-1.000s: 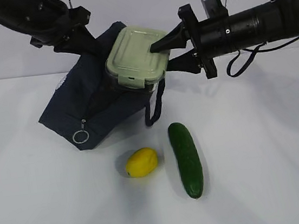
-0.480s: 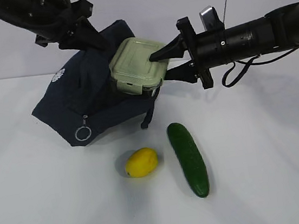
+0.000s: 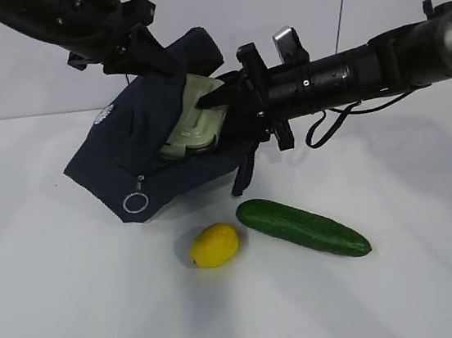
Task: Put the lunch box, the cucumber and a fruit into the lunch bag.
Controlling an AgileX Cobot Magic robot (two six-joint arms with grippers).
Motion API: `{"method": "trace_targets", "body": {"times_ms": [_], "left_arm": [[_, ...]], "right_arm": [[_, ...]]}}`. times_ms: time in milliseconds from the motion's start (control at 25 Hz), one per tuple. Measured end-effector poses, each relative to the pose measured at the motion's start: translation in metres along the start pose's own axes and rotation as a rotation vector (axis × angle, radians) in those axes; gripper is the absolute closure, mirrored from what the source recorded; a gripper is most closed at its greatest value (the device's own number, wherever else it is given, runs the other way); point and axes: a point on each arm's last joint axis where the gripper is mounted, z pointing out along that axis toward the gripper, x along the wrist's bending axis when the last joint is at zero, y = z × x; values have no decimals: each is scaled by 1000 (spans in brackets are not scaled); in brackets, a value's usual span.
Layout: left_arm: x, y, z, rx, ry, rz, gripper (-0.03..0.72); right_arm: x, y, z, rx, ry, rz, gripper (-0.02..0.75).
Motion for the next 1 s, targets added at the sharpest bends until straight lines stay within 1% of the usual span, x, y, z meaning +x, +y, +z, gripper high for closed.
{"method": "trace_targets", "body": {"times_ms": [160, 320, 520, 680, 920, 1000], "left_arm": [[-1, 0, 0, -1, -7, -3, 655], [-3, 1, 0, -11, -28, -17, 655], [-5, 1, 0, -11, -43, -25, 656], [-8, 0, -1, -2, -58, -25, 656], [-11, -1, 0, 9, -86, -37, 656], [-13, -2, -1, 17, -102, -43, 657]], "right_arm": [[-3, 3, 5, -36, 46, -17, 349], [1, 6, 5, -54, 59, -61, 349], [13, 12, 6, -64, 80, -132, 349], [23, 15, 9, -68, 95, -222, 349], [24, 15, 10, -65, 101, -310, 349], [25, 13, 10, -52, 115, -345, 349]]}}
